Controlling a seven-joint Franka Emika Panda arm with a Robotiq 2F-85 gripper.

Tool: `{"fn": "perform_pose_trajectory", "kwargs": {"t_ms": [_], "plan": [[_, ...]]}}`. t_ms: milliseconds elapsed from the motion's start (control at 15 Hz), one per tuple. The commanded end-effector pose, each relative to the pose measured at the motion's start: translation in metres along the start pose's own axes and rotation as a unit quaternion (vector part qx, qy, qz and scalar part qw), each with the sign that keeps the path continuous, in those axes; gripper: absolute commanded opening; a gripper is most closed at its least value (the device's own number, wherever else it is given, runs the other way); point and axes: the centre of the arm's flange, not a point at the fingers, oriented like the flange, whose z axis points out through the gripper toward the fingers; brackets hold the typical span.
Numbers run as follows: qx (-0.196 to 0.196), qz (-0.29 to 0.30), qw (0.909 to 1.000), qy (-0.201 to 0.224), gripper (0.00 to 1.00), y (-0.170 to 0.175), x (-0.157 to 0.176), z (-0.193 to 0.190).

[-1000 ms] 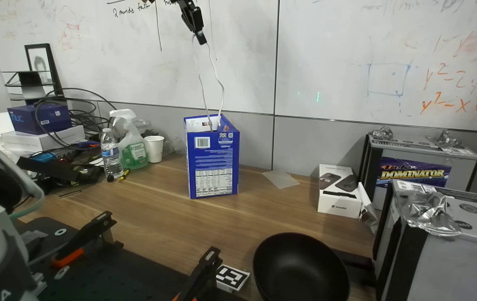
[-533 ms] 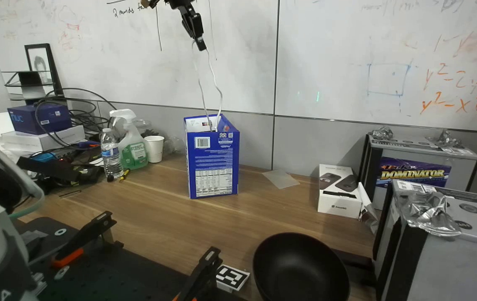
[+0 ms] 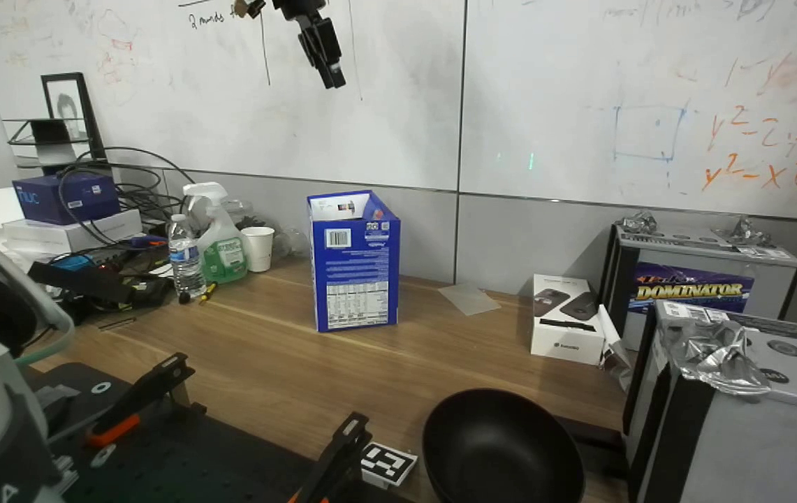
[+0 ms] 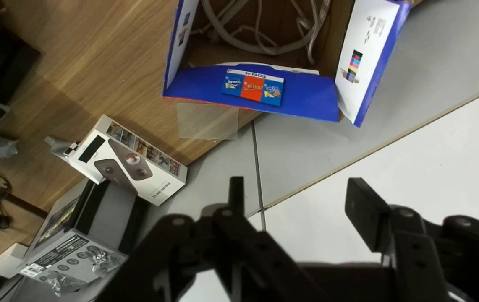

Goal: Put the ropes in the box one at a time

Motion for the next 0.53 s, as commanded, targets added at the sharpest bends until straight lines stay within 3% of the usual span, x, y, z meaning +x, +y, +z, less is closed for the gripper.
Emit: {"fn": "perform_pose_trajectory", "kwargs": {"t_ms": [0,200,467], "plan": [[-0.025,-0.027,0.9993,-0.010,0.95,0.014,0.001,-0.005],[-0.066,-0.114,0.9905,-0.040,1.00,0.056,-0.004,-0.004],[-0.058,-0.208,0.9704,-0.109,1.00,0.134,-0.011,-0.007]]}}
